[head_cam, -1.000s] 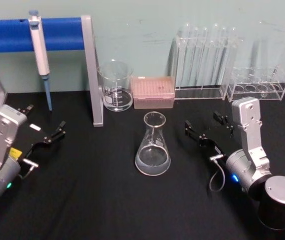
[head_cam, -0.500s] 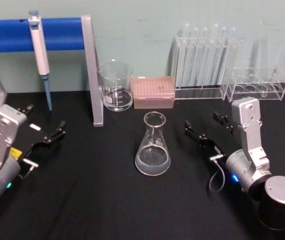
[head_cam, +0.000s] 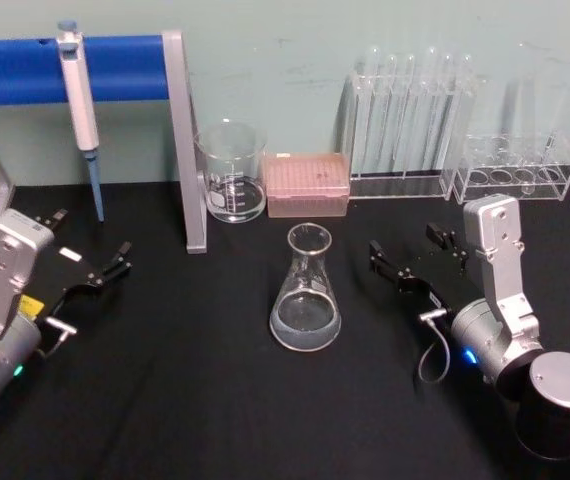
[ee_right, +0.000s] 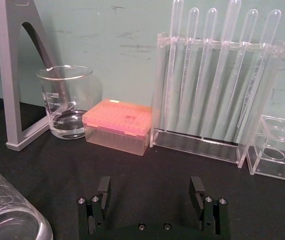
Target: Grasp the erlenmeyer flask with one hand, shake it three times, then place it back.
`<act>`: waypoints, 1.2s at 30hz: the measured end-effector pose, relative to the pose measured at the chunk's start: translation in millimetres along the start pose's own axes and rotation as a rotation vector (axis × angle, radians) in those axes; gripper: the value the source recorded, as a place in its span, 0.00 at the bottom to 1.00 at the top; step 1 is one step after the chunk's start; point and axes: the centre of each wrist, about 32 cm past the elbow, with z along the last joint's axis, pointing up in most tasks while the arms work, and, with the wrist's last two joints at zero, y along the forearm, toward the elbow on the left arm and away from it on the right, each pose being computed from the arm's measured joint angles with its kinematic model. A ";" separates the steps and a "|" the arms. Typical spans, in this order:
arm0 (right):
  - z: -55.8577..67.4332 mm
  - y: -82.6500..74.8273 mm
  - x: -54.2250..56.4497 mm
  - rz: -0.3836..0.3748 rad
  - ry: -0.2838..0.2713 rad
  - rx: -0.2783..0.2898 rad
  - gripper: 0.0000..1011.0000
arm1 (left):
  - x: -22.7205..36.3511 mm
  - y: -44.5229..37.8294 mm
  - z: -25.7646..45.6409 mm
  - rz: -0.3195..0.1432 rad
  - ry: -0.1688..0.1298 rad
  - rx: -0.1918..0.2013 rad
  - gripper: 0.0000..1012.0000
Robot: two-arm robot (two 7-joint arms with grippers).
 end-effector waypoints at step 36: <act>0.0 0.0 0.0 0.000 0.001 0.000 0.99 | 0.0 0.0 0.0 0.000 0.000 0.000 0.99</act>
